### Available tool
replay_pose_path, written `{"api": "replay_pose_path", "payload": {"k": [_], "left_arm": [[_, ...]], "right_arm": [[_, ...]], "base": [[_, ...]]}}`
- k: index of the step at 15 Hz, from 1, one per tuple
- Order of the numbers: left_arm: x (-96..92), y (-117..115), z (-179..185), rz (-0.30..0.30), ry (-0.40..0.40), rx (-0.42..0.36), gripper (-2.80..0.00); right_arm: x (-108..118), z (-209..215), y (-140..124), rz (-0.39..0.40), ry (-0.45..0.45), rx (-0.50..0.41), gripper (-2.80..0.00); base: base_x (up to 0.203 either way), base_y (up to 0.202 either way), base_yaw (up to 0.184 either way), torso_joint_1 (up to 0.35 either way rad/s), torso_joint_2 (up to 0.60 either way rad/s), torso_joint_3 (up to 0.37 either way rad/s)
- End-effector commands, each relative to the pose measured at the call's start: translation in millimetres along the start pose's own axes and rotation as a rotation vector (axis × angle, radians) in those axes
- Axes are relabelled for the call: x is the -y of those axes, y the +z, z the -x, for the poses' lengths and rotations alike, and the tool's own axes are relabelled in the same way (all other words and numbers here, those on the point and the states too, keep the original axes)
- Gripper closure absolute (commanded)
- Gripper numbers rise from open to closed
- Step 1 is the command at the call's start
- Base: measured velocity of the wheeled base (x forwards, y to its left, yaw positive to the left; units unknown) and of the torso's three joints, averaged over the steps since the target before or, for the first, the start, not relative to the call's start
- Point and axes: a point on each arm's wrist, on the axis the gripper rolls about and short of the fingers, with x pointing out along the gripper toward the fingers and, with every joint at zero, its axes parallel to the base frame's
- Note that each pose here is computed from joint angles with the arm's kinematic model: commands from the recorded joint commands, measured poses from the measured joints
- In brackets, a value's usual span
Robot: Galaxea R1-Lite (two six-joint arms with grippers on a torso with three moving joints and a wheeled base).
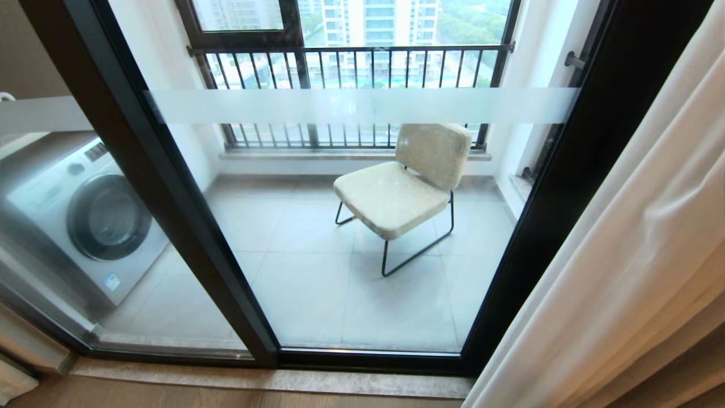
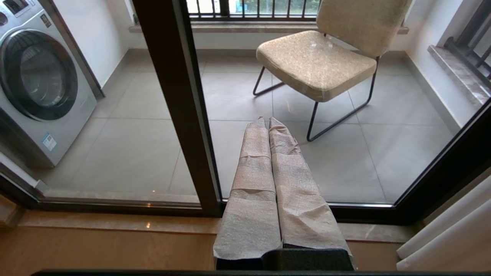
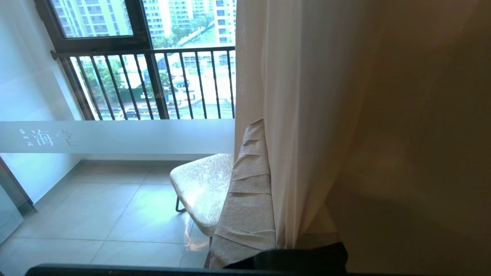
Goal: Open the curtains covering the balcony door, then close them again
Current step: Close the inner curtains on both sides
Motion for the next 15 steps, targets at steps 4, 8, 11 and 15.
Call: {"api": "replay_pose_path", "payload": {"k": [4, 8, 11, 15], "left_arm": [[0.0, 0.0, 0.0, 0.0, 0.0, 0.0, 0.0], [0.0, 0.0, 0.0, 0.0, 0.0, 0.0, 0.0], [0.0, 0.0, 0.0, -0.001, 0.0, 0.0, 0.0], [0.0, -0.2, 0.0, -0.003, 0.002, -0.001, 0.0]], "right_arm": [[-0.1, -17.6, -9.6, 0.018, 0.014, 0.003, 0.0], [-4.9, -31.3, -17.3, 0.015, 0.03, 0.001, 0.0], [-12.1, -46.6, -18.2, 0.013, -0.004, 0.029, 0.0], [-16.9, -58.0, -25.1, 0.011, 0.006, 0.038, 0.0]], "base": [[0.0, 0.194, -0.001, 0.004, 0.0, 0.001], [0.0, 0.192, -0.001, 0.001, 0.0, 0.003], [0.0, 0.193, -0.002, 0.002, 0.0, 0.002], [0.0, 0.192, -0.001, 0.002, 0.0, 0.0]]}}
